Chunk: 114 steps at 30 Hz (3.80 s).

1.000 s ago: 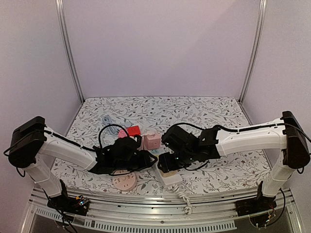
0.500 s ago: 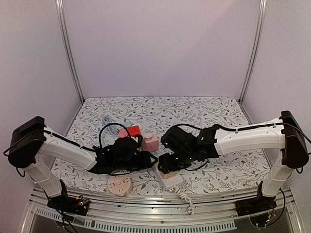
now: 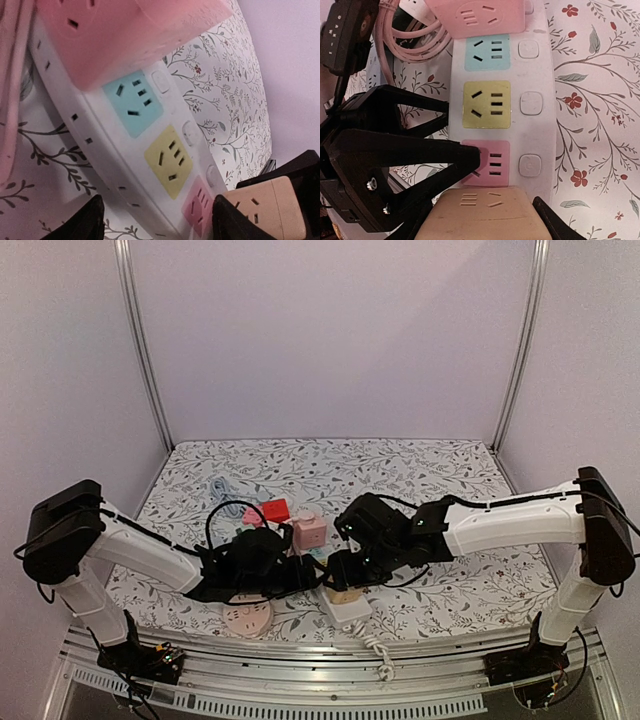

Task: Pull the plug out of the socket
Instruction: Remove the plug from the socket.

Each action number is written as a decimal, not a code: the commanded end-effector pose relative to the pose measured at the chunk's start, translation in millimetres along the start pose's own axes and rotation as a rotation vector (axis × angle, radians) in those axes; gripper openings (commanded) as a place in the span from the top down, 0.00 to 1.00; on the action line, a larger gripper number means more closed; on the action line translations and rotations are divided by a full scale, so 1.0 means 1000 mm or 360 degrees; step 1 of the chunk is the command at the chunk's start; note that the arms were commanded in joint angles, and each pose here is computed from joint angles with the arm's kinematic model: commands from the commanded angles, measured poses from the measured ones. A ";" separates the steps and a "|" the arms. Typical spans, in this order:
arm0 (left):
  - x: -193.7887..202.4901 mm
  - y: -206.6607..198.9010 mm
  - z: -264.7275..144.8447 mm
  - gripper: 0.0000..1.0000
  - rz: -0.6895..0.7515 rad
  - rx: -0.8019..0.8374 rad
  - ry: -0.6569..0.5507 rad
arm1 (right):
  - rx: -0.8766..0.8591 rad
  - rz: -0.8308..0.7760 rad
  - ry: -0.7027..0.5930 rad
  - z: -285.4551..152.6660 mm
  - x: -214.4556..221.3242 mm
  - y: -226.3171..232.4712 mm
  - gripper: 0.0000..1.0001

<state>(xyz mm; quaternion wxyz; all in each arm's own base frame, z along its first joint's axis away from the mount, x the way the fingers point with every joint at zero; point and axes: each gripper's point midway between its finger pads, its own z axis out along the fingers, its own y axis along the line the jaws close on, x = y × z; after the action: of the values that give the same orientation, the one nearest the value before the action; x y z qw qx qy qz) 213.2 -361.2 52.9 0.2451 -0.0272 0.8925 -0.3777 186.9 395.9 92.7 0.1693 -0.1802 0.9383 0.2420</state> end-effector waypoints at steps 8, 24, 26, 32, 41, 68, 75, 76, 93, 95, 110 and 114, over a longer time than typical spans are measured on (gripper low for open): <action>-0.002 -0.002 0.000 0.20 -0.0134 0.0114 -0.0064 | -0.0525 0.0064 -0.0225 -0.051 -0.037 0.067 0.91; -0.009 -0.016 0.003 0.51 -0.0162 0.0210 -0.0104 | -0.0539 0.0075 -0.0196 -0.041 -0.033 0.069 0.92; -0.010 -0.017 0.004 0.54 -0.0158 0.0211 -0.0112 | -0.0534 0.0069 -0.0191 -0.039 -0.032 0.070 0.92; -0.012 -0.020 0.004 0.59 -0.0142 0.0214 -0.0121 | -0.0402 -0.0001 -0.0184 -0.033 -0.026 0.069 0.92; -0.013 -0.022 0.006 0.61 -0.0101 0.0176 -0.0112 | -0.0088 -0.0173 -0.0204 -0.028 -0.024 0.057 0.93; -0.010 -0.010 0.008 0.63 -0.0014 0.0089 -0.0109 | -0.0336 0.0123 -0.0202 -0.038 -0.038 0.039 0.94; -0.010 -0.006 0.010 0.63 -0.0031 0.0047 -0.0107 | -0.0174 0.0052 -0.0208 -0.038 -0.035 0.028 0.94; -0.010 -0.004 0.011 0.63 -0.0034 0.0038 -0.0103 | -0.0119 0.0032 -0.0235 -0.039 -0.037 0.025 0.95; -0.012 0.004 0.017 0.64 -0.0111 0.0011 -0.0068 | 0.0054 -0.0175 -0.0264 -0.039 -0.024 0.029 0.95; -0.012 0.005 0.018 0.64 -0.0123 0.0019 -0.0065 | 0.0039 -0.0136 -0.0282 -0.041 -0.026 0.026 0.96; -0.008 0.009 0.024 0.65 -0.0170 0.0049 -0.0023 | -0.0040 0.0088 -0.0353 -0.047 -0.023 0.007 0.97; -0.007 0.014 0.022 0.65 -0.0158 0.0028 -0.0032 | -0.0019 0.0083 -0.0370 -0.050 -0.028 0.005 0.97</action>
<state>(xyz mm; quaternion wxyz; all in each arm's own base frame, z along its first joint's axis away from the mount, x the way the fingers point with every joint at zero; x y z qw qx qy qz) 231.7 -374.1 45.7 0.2272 -0.0944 0.8725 -0.4221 187.4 379.1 127.1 0.2450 -0.1349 0.9251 0.2569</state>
